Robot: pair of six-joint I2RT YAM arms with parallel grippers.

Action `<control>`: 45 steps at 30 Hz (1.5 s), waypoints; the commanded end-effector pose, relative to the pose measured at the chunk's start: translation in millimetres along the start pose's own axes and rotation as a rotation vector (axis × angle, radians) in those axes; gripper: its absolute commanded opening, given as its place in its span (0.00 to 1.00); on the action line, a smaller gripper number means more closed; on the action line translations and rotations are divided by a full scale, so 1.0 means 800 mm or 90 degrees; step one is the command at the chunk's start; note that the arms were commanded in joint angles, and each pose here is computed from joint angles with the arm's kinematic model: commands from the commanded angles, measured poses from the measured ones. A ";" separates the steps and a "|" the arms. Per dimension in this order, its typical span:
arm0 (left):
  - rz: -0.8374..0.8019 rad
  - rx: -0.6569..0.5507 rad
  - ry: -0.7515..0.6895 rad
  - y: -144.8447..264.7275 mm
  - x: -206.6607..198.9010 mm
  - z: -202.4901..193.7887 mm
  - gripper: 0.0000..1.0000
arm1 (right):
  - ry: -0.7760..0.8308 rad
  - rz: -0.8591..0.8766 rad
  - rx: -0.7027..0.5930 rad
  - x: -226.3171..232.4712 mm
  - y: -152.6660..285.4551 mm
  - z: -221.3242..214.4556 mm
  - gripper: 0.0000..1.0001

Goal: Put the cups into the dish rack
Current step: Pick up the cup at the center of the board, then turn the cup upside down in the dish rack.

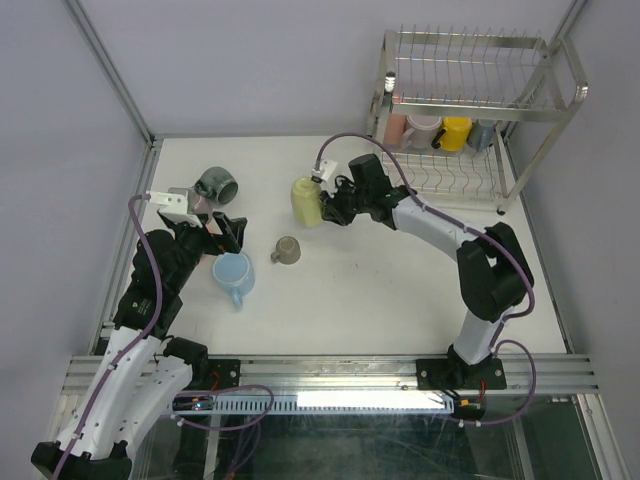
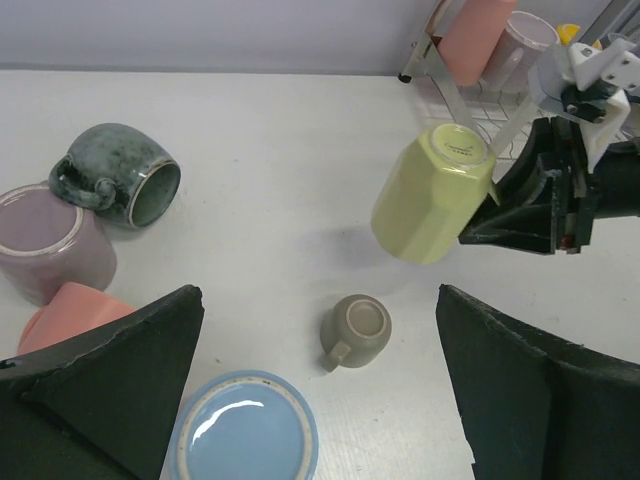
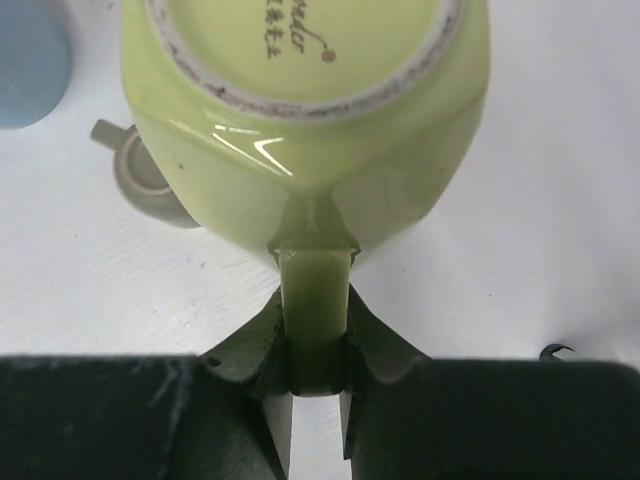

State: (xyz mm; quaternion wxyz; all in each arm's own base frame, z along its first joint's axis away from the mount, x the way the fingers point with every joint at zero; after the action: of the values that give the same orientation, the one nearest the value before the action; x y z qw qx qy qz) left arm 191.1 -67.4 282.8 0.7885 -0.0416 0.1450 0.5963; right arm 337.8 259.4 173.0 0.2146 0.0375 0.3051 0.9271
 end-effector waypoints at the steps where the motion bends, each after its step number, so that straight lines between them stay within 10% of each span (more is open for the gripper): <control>1: 0.018 -0.016 -0.006 0.003 0.005 0.005 0.99 | 0.107 0.049 -0.079 0.017 0.048 0.043 0.00; 28: 0.031 -0.010 -0.003 -0.001 0.009 0.003 0.99 | 0.118 -0.065 -0.133 -0.070 0.244 -0.051 0.00; 45: 0.042 -0.007 -0.004 -0.003 0.012 0.001 0.99 | 0.066 -0.210 -0.168 -0.147 0.272 -0.101 0.00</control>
State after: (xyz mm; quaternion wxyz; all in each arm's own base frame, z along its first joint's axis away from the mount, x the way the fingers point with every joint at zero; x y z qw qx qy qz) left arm 194.5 -63.2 280.6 0.7767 -0.0389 0.1465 0.6113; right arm 325.6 7.3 219.9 0.3381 -0.0165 0.2402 0.9098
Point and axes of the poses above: each gripper's point midway between its finger pads, its own y axis back along the fingers, its own x axis along the line the jaws close on, z = x × y, the point moved 8 cm from there along y, back along the fingers, and after that the axes turned 3 degrees about y, right-handed, at the moved point
